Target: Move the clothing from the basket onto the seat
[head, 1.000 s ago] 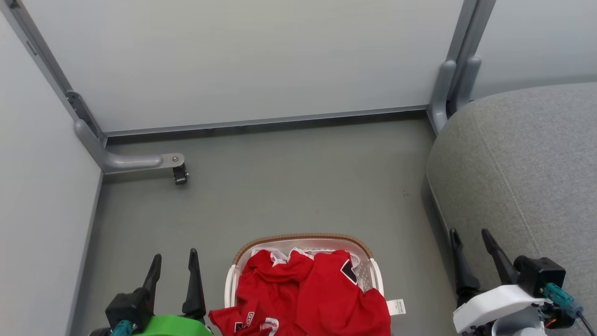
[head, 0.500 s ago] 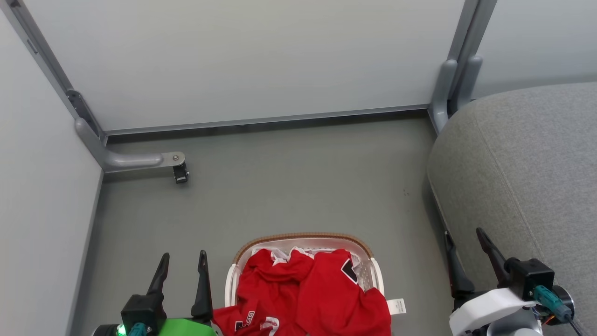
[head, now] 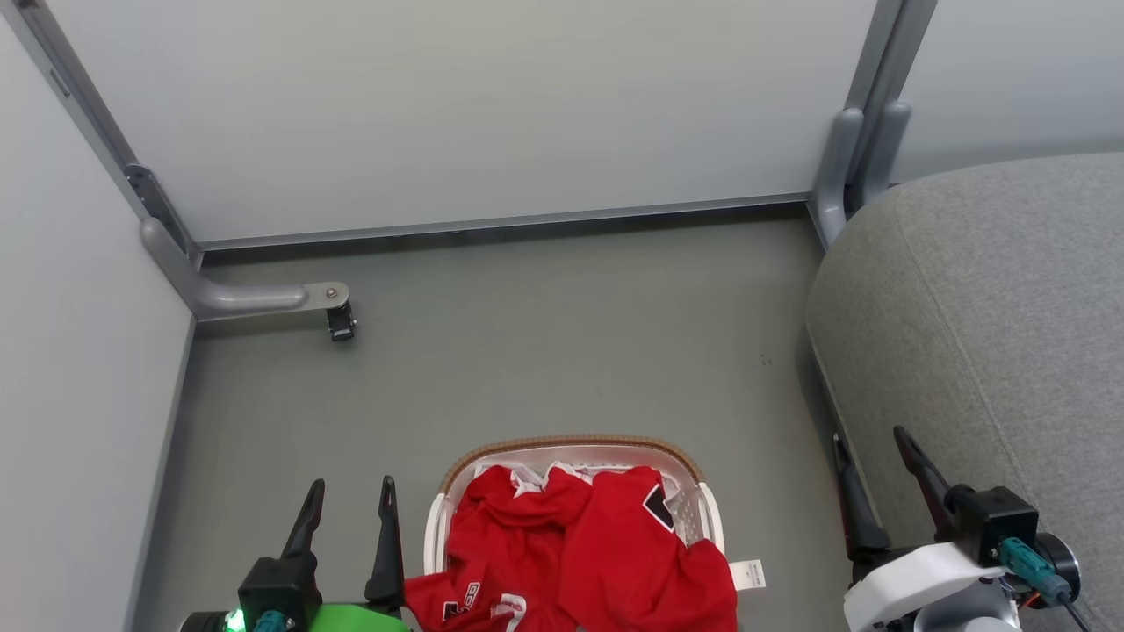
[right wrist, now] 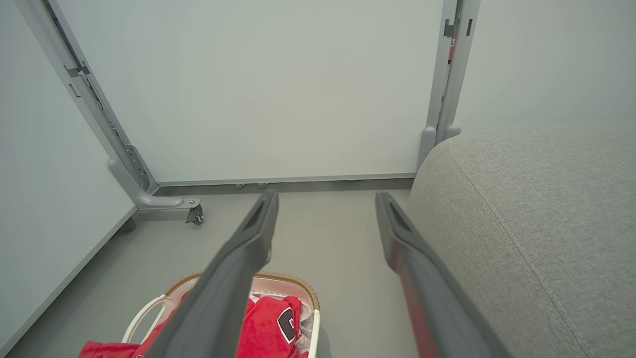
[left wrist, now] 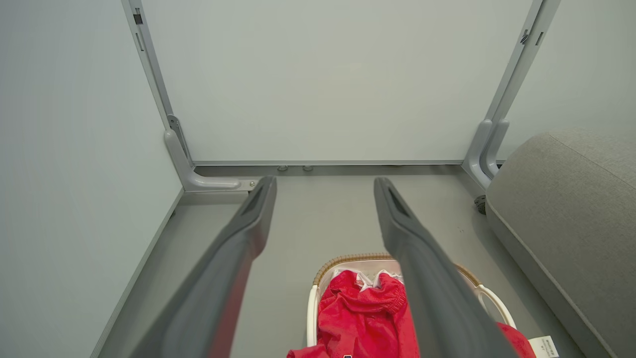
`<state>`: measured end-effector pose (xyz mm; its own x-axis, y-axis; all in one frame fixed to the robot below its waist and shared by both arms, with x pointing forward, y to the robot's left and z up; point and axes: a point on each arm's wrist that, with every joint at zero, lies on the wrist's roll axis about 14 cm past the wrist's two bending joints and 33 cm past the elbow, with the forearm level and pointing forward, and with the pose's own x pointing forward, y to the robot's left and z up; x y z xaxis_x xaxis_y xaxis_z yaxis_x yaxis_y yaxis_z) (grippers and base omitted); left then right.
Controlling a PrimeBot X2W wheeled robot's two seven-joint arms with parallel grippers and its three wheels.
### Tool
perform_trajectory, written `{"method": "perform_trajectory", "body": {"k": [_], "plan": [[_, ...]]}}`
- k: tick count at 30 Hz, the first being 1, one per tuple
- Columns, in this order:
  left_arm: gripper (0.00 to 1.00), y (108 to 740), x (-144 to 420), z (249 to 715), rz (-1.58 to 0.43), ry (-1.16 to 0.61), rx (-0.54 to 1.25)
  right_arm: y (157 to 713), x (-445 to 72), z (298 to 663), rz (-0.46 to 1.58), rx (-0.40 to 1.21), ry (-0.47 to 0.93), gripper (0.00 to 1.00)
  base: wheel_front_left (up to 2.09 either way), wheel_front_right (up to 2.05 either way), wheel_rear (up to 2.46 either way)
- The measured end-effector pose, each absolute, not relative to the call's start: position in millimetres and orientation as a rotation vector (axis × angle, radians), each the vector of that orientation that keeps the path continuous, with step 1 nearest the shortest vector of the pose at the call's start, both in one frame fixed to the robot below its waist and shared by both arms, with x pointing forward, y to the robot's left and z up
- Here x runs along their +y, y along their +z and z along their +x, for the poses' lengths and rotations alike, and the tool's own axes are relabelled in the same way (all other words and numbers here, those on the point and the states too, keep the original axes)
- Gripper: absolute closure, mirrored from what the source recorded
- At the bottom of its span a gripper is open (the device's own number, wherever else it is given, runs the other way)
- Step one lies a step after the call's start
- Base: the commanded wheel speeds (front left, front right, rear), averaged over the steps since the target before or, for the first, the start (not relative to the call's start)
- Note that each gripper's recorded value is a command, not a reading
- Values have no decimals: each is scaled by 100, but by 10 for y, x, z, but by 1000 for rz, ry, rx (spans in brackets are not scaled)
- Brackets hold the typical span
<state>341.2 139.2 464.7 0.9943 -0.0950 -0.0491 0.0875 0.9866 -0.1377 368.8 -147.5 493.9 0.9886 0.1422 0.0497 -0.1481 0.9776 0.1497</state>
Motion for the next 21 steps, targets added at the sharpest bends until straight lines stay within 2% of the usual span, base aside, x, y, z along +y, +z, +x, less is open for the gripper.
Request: {"method": "perform_trajectory", "body": {"k": [21], "plan": [[0, 4578, 1386, 3415, -133, -96, 78, 4891, -1475, 3706, 158, -24, 145, 0, 0, 0, 0]]}}
